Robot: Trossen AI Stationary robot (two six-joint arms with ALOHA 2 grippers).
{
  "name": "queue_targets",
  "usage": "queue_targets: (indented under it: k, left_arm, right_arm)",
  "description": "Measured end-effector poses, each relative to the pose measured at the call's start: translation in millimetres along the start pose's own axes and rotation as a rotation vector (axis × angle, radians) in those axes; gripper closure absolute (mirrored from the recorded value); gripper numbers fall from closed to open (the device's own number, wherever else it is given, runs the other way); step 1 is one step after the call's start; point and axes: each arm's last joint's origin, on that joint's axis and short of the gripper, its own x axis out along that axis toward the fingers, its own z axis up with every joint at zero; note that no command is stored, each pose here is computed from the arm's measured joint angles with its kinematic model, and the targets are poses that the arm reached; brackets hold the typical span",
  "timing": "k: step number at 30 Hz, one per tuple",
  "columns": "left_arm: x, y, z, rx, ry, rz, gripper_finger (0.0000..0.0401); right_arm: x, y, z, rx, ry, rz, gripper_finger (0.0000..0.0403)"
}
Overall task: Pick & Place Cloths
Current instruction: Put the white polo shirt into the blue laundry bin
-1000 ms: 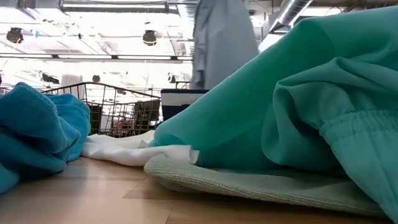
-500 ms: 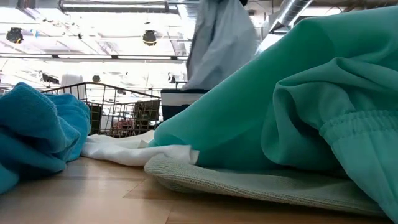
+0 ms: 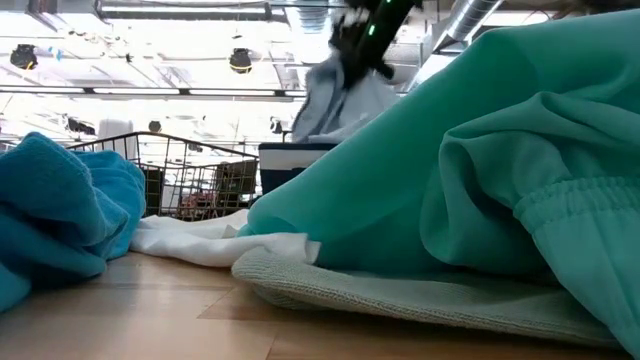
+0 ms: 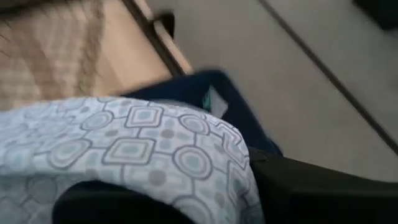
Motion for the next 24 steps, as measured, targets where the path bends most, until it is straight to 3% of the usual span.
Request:
queue_targets:
  k: [5,11,17,24]
  left_arm:
    - [0.0,0.1,0.1,-0.009,-0.001,0.003,0.0398]
    - [0.0,0.1,0.1,-0.011,-0.001,0.003,0.0399]
    - [0.0,0.1,0.1,-0.010,-0.001,0.003,0.0399]
    - [1.6,-0.1,-1.4,0.001,0.002,0.003,0.0395]
  right_arm:
    - [64.4,-0.1,-18.0,-0.010,0.167,-0.010,0.0403]
    - [114.1,4.8,-41.1,0.009,0.321,0.054,0.0403]
    - [135.5,18.2,-61.3,0.009,0.469,0.112,0.0376]
    - [122.7,27.6,-66.3,-0.059,0.548,0.139,0.0270]
